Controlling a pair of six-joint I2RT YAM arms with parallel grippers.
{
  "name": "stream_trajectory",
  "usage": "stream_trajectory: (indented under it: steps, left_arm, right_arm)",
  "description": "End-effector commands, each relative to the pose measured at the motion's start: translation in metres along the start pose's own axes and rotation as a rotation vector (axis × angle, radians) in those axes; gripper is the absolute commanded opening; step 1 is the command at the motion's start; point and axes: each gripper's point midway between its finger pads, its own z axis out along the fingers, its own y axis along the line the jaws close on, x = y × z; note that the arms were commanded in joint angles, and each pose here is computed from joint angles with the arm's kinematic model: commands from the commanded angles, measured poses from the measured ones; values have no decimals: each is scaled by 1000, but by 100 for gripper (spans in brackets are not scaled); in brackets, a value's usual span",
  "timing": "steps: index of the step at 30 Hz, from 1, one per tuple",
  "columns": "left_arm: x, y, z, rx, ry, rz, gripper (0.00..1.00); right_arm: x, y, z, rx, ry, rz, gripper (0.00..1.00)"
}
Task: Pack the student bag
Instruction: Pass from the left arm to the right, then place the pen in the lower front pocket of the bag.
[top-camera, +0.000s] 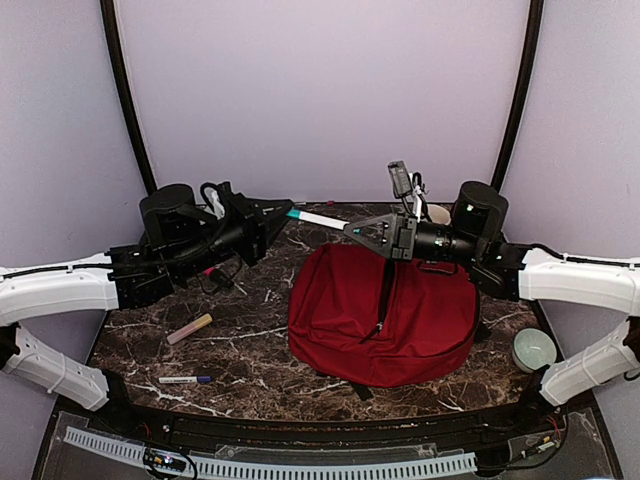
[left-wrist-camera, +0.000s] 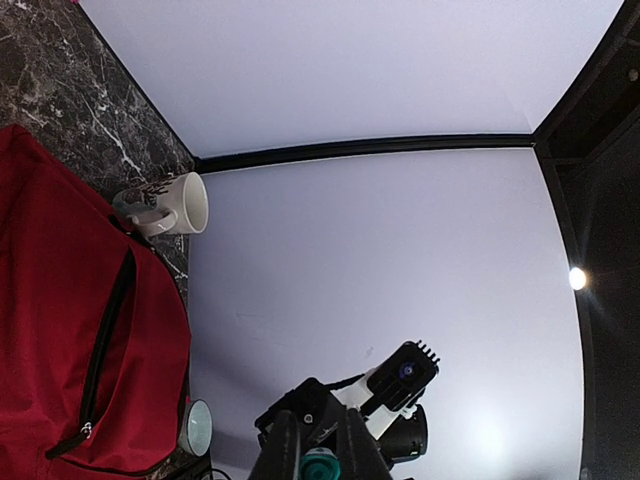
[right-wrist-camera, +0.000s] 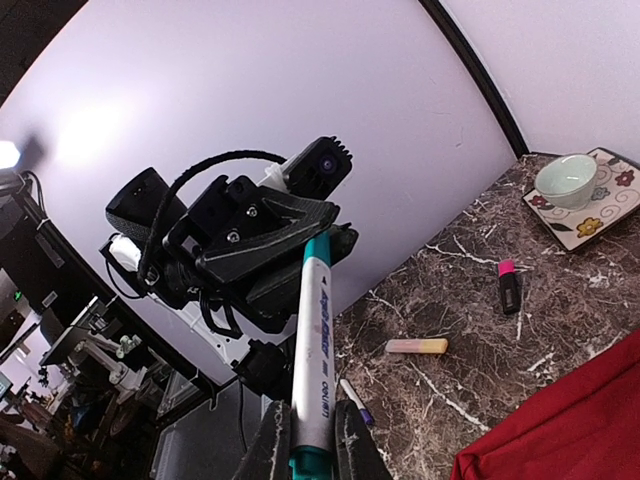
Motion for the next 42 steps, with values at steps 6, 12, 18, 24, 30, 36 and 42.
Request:
stream_trajectory:
  steps: [6, 12, 18, 24, 30, 36, 42]
  left_arm:
    - [-4, 12, -15, -110, -2, 57, 68]
    - [-9, 50, -34, -320, -8, 122, 97]
    - [-9, 64, -41, -371, 2, 155, 97]
    - [-7, 69, -37, -385, 9, 162, 95]
    - [-2, 73, -31, -399, 31, 157, 91]
    - [-2, 76, -35, -416, 37, 156, 91]
    - [-4, 79, -43, -423, 26, 151, 91]
  right_arm:
    - [-23, -13, -12, 184, -36, -77, 0]
    - [23, -58, -61, 482, 130, -80, 0]
    - [64, -95, -118, 771, 320, -28, 0]
    - [69, -110, -144, 931, 327, 8, 0]
    - [68, -120, -143, 974, 300, 50, 0]
    - [68, -133, -143, 1023, 305, 50, 0]
    - [70, -138, -141, 1020, 300, 45, 0]
